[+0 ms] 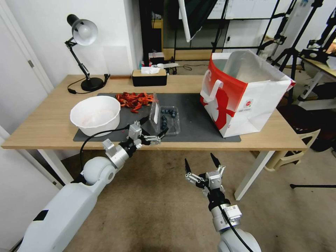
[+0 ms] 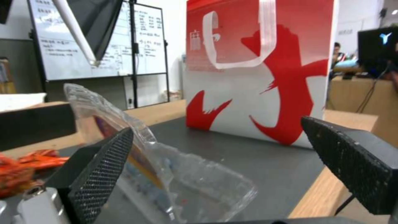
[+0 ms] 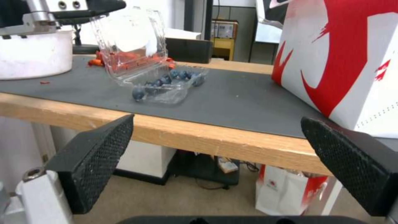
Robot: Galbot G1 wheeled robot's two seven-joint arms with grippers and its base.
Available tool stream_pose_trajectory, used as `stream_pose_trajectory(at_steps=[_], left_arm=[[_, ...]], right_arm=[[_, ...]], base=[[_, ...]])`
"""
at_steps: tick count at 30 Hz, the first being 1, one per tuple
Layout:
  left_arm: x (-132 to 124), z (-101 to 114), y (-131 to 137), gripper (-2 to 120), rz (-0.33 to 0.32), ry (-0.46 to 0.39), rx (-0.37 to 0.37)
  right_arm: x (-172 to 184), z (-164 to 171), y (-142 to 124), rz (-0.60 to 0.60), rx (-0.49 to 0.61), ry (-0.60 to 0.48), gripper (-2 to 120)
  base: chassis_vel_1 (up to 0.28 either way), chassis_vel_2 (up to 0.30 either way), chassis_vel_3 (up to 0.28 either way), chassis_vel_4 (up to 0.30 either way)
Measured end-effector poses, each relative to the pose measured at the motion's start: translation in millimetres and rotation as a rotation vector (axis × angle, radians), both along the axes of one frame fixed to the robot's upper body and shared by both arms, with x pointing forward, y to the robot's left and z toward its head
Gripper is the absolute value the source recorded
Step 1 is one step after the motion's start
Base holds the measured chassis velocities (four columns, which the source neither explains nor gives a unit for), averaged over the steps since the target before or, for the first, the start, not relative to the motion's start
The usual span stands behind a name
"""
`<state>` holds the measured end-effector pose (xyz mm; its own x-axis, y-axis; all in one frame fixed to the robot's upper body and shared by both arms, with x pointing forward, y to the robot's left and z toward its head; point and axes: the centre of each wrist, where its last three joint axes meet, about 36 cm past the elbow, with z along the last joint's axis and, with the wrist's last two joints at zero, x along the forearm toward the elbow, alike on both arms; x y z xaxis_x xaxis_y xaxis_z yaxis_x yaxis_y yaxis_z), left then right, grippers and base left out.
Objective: Close the takeout container lid, then place the container into the takeout bag.
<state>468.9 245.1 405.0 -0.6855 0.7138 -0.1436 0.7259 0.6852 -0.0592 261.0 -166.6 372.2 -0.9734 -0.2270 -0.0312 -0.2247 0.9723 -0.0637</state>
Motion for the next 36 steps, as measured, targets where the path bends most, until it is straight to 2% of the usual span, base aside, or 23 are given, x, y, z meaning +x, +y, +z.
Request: stream_pose_trajectory(at_steps=[8,11,13,15,16,19,20,21,22,25,26,29,30,36], left_arm=[[7,0,-20,100,-0.040,0.044,-0.075],[8,0,-31,100,-0.068,0.093,-0.138],[8,1,-33,100,-0.072,0.102,-0.148],[9,3,-45,100,-0.075,0.156,-0.222],[9,3,-45,100,-0.075,0.156,-0.222],[11,6,-58,100,-0.053,0.225,-0.297],[11,6,-58,100,-0.053,0.225,-0.297],[10,9,-66,100,-0.036,0.271,-0.337],[10,9,-66,100,-0.036,0.271,-0.337],[8,19,-82,100,0.000,0.372,-0.410],[8,19,-82,100,0.000,0.372,-0.410],[9,30,-95,100,0.031,0.479,-0.485],[9,30,-95,100,0.031,0.479,-0.485],[9,41,-106,100,0.058,0.613,-0.547]], right_arm=[[-1,1,-1,-0.003,0.002,0.004,100],[-2,1,-1,-0.004,0.003,0.004,100],[-2,1,-1,-0.005,0.004,0.005,100],[-2,1,-1,-0.006,0.004,0.006,100],[-2,1,-1,-0.006,0.004,0.006,100],[-3,1,-1,-0.007,0.005,0.007,100],[-3,1,-1,-0.007,0.005,0.007,100],[-4,2,-2,-0.007,0.005,0.008,100],[-4,2,-2,-0.007,0.005,0.008,100],[-5,2,-2,-0.007,0.007,0.008,100],[-5,2,-2,-0.007,0.007,0.008,100],[-7,4,-1,-0.006,0.011,0.010,100],[-7,4,-1,-0.006,0.011,0.010,100],[-10,6,-1,-0.005,0.018,0.012,100]], base=[[0.000,0.000,0.000,0.000],[0.000,0.000,0.000,0.000],[0.000,0.000,0.000,0.000],[0.000,0.000,0.000,0.000],[0.000,0.000,0.000,0.000],[0.000,0.000,0.000,0.000],[0.000,0.000,0.000,0.000],[0.000,0.000,0.000,0.000],[0.000,0.000,0.000,0.000],[0.000,0.000,0.000,0.000],[0.000,0.000,0.000,0.000],[0.000,0.000,0.000,0.000],[0.000,0.000,0.000,0.000],[0.000,0.000,0.000,0.000]])
